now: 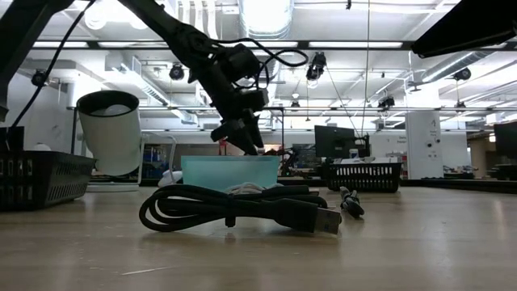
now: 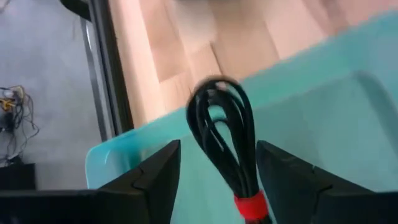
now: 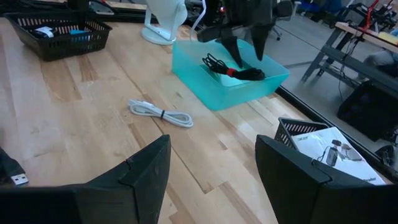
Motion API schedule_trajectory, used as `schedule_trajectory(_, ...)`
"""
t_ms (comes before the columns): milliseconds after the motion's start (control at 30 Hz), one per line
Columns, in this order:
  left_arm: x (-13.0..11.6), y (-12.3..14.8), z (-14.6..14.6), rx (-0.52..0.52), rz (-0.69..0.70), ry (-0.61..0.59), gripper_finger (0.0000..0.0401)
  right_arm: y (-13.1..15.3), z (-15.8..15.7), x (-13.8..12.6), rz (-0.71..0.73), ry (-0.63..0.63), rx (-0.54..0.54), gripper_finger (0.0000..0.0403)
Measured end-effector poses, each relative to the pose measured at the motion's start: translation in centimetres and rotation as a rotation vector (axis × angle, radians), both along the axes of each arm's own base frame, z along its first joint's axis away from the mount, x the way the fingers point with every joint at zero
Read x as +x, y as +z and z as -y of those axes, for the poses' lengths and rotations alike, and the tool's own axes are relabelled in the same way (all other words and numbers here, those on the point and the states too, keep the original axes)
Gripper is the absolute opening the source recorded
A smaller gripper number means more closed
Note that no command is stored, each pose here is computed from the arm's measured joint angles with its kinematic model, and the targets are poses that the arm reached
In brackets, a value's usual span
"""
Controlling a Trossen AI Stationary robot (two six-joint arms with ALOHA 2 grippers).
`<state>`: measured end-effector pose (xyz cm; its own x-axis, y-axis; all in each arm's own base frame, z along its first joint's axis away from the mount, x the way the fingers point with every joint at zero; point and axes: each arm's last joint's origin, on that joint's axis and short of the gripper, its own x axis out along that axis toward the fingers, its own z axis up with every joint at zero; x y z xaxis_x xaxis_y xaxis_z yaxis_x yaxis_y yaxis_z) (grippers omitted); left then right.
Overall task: Pick and place items into bin
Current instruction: Put the top left black charger cable into the green bin, then put the white charger cable into the green bin
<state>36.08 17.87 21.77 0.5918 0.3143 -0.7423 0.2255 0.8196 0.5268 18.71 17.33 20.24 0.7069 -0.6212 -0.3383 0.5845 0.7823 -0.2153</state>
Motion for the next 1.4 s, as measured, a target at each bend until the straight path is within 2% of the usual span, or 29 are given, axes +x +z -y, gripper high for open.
schedule_trajectory(133,0.6,-0.7,-0.1,-0.045,0.039,-0.006,0.0194,0.0,0.0,0.0,0.000,0.000,0.000,0.0219)
schedule_trajectory(300,1.1,-1.8,-0.7,-0.022,0.045,0.020,0.0195,0.0,0.0,0.0,0.000,0.000,0.000,0.0219)
schedule_trajectory(533,1.6,-2.4,-2.3,0.223,0.038,0.253,0.0195,0.0,0.0,0.0,-0.001,0.000,0.002,0.0219)
schedule_trajectory(700,0.9,-3.1,-3.3,0.351,-0.053,0.415,0.0195,0.0,0.0,0.0,-0.004,0.000,0.006,0.0219)
schedule_trajectory(767,0.7,-3.0,-3.2,0.366,-0.068,0.429,0.0195,0.0,0.0,0.0,-0.003,0.000,0.007,0.0219)
schedule_trajectory(900,0.2,-2.2,-2.2,0.304,-0.095,0.377,0.0195,0.0,0.0,0.0,-0.004,0.000,0.006,0.0219)
schedule_trajectory(1000,0.1,-1.3,-0.6,0.157,-0.052,0.291,0.0195,0.0,0.0,0.0,-0.004,0.000,0.006,0.0219)
schedule_trajectory(1133,0.1,-0.1,2.0,-0.097,0.009,0.184,0.0195,0.0,0.0,0.0,-0.007,0.002,0.002,0.0219)
schedule_trajectory(1200,0.0,0.4,3.5,-0.177,0.015,0.179,0.0195,0.0,0.0,0.0,-0.008,0.002,0.000,0.0219)
schedule_trajectory(1400,0.4,1.5,8.2,-0.301,0.019,0.222,0.0195,0.0,0.0,0.0,-0.039,0.018,-0.031,0.0219)
